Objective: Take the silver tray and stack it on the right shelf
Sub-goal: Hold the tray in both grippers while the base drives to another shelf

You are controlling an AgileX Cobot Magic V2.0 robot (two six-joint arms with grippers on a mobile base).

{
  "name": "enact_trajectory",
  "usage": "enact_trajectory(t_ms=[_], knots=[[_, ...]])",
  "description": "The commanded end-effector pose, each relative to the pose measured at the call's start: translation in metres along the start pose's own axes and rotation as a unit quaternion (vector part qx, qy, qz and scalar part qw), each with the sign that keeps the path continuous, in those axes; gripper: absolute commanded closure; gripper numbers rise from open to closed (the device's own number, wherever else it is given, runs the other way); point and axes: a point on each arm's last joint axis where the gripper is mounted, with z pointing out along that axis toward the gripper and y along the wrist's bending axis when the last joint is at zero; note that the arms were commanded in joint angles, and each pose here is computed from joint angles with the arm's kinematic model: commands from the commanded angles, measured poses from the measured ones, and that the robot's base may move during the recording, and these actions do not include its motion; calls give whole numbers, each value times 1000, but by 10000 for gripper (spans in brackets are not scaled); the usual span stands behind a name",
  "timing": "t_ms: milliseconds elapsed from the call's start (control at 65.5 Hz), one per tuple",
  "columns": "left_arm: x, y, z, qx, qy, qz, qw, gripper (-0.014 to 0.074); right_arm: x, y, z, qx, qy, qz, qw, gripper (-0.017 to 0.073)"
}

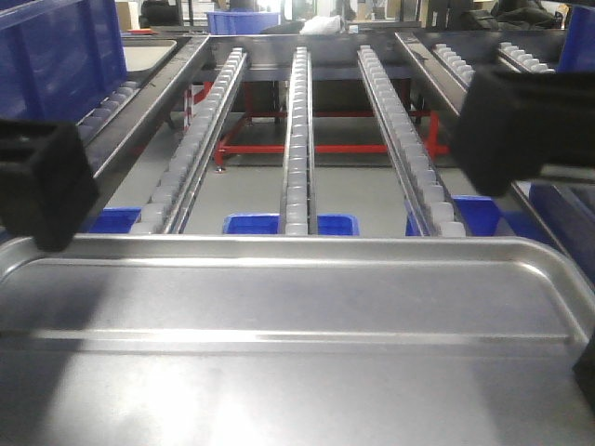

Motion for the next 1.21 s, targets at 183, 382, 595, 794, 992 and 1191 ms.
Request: enact_trajectory(t_ms=[183,382,595,794,992,1191], knots=[[-1,17,-11,-69,3,1,998,685,-5,-2,-11,-2,-22,-9,1000,502],[-1,17,-11,-69,3,1,998,685,-5,-2,-11,-2,-22,-9,1000,502],[-1,17,-11,-69,3,1,998,685,-5,-2,-11,-2,-22,-9,1000,502],[-1,17,-11,-69,3,1,998,685,-5,-2,-11,-2,-22,-9,1000,502],[-1,17,-11,-69,3,1,998,685,-5,-2,-11,-2,-22,-9,1000,502],[-1,17,-11,-69,3,1,998,685,-5,-2,-11,-2,-22,-9,1000,502]])
